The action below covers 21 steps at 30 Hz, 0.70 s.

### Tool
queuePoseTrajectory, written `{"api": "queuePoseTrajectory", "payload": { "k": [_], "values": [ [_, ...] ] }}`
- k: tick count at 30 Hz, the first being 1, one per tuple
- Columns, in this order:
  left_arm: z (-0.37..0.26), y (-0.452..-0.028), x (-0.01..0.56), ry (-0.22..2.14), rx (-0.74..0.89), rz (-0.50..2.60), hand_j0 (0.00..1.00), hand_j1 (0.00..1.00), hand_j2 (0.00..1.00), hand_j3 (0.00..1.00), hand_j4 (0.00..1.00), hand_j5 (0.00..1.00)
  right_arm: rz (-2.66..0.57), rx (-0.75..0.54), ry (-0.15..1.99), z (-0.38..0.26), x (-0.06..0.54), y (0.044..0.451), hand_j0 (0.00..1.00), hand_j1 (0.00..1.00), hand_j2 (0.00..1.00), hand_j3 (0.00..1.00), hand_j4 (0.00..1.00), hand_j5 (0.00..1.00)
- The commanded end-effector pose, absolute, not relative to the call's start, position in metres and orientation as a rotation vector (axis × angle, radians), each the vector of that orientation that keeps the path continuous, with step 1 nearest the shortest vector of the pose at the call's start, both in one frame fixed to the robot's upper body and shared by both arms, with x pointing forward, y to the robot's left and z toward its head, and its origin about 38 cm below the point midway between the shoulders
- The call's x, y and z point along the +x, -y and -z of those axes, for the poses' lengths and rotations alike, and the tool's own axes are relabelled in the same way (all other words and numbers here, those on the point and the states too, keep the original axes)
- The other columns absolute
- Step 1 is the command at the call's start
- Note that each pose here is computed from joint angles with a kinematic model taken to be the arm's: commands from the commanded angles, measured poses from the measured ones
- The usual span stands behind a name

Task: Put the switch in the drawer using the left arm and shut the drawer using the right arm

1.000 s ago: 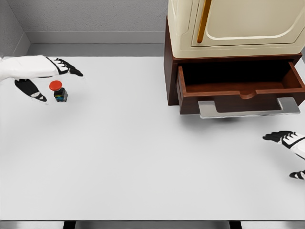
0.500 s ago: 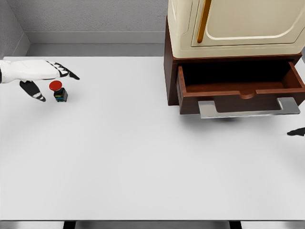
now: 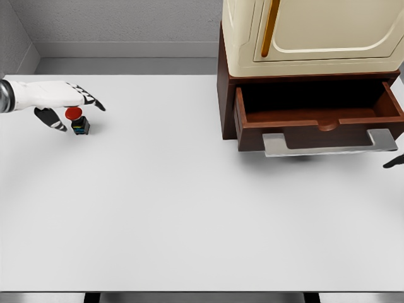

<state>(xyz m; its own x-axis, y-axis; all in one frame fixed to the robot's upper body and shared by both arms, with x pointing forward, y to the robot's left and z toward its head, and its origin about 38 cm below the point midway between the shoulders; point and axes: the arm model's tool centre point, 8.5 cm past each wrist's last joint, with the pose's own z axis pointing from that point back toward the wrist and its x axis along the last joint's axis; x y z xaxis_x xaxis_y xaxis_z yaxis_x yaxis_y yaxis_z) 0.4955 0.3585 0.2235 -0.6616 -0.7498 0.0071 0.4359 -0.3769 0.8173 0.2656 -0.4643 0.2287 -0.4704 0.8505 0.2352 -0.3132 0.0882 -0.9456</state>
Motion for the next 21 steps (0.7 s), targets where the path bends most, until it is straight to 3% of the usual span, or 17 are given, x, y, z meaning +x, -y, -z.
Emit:
{"api": "queuePoseTrajectory", "payload": {
  "k": [1,21],
  "values": [
    [-0.224,-0.362,0.496,1.076,0.486,2.067,0.86,0.86,0.86,0.86,0.86,0.86,-1.567,-0.548,1.422,-0.225,0.267,0.46,0.65,0.65,0.65,0.65,0.65,0.65],
    [-0.21,-0.377,0.501,0.994,0.501,2.043,0.85,0.85,0.85,0.85,0.85,0.85,-1.576,-0.519,1.435,-0.22,0.271,0.452,0.64,0.64,0.64,0.64,0.64,0.64]
  ]
}}
